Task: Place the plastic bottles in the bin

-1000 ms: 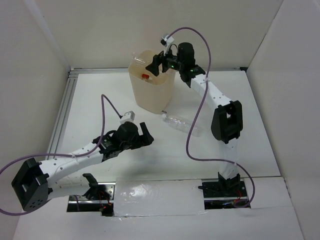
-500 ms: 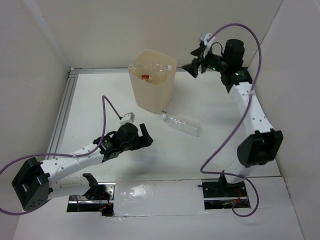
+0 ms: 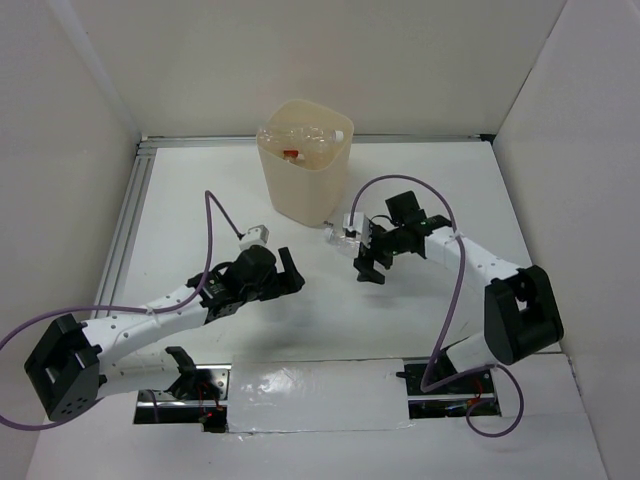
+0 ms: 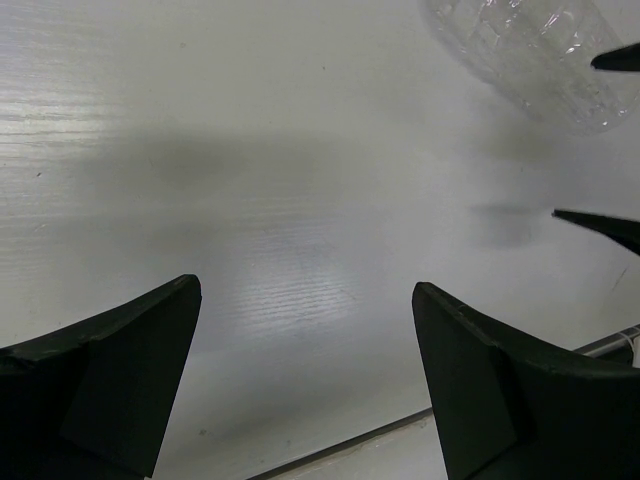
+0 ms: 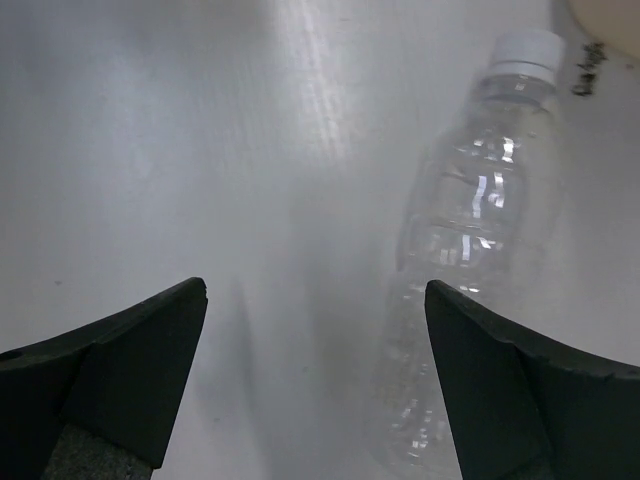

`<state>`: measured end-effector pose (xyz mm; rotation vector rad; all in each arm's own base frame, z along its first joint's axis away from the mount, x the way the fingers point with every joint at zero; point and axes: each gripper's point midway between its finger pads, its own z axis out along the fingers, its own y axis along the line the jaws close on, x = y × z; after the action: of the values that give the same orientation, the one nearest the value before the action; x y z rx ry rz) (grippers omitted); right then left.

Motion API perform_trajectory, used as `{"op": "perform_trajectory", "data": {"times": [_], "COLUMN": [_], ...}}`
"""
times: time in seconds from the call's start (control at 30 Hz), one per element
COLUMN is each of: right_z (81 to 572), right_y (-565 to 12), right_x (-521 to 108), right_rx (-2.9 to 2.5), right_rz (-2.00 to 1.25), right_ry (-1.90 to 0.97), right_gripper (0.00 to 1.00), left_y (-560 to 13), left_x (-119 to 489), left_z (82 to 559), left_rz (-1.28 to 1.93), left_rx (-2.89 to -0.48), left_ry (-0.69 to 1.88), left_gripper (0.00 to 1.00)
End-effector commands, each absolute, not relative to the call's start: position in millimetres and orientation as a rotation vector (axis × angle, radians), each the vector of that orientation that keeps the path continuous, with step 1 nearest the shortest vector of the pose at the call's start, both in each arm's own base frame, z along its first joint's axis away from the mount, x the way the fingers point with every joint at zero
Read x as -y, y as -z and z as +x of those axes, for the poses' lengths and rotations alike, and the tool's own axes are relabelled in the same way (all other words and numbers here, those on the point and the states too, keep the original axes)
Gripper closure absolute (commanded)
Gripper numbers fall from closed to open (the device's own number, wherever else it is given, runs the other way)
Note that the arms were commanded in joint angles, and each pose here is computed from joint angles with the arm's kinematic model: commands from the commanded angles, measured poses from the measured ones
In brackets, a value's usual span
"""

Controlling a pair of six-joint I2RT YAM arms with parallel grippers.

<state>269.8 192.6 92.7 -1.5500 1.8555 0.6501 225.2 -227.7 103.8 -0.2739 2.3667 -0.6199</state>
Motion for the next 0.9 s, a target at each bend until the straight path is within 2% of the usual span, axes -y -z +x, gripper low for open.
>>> {"op": "perform_trajectory", "data": {"times": [0.0,0.23,0.4,0.6,0.73,0.77,0.83,0.87], "right_z": [322,342,352,355,355,355,337,322], "right_y": [-103,-96,-69,-32,-44,-59,-78,-107], "right_x": [-191,-185,-182,-186,-190,-188,-193,-195], "right_rx": [-1.831,-1.848,-1.918,-2.008,-1.994,-1.956,-1.897,-1.787], "right_rz": [-1.430,-1.408,-1.436,-1.452,-1.437,-1.431,-1.457,-1.501], "right_ry": [-0.425,-0.328,-0.287,-0.319,-0.365,-0.374,-0.499,-0.572], "right_gripper": [0.04,0.04,0.04,0.12,0.35,0.47,0.60,0.67], "left_y": [-118,-118,-111,-117,-122,-121,-120,-120], "left_x": [223,216,214,218,215,214,212,212], "left_z": [231,230,228,231,231,230,228,228], "left_rz": [-0.273,-0.310,-0.309,-0.299,-0.304,-0.304,-0.304,-0.304], "left_rx": [-2.314,-2.310,-2.326,-2.316,-2.302,-2.301,-2.301,-2.301], "left_ry": [0.619,0.612,0.595,0.601,0.601,0.603,0.603,0.603], "left_gripper": [0.00,0.00,0.00,0.00,0.00,0.00,0.00,0.00]}}
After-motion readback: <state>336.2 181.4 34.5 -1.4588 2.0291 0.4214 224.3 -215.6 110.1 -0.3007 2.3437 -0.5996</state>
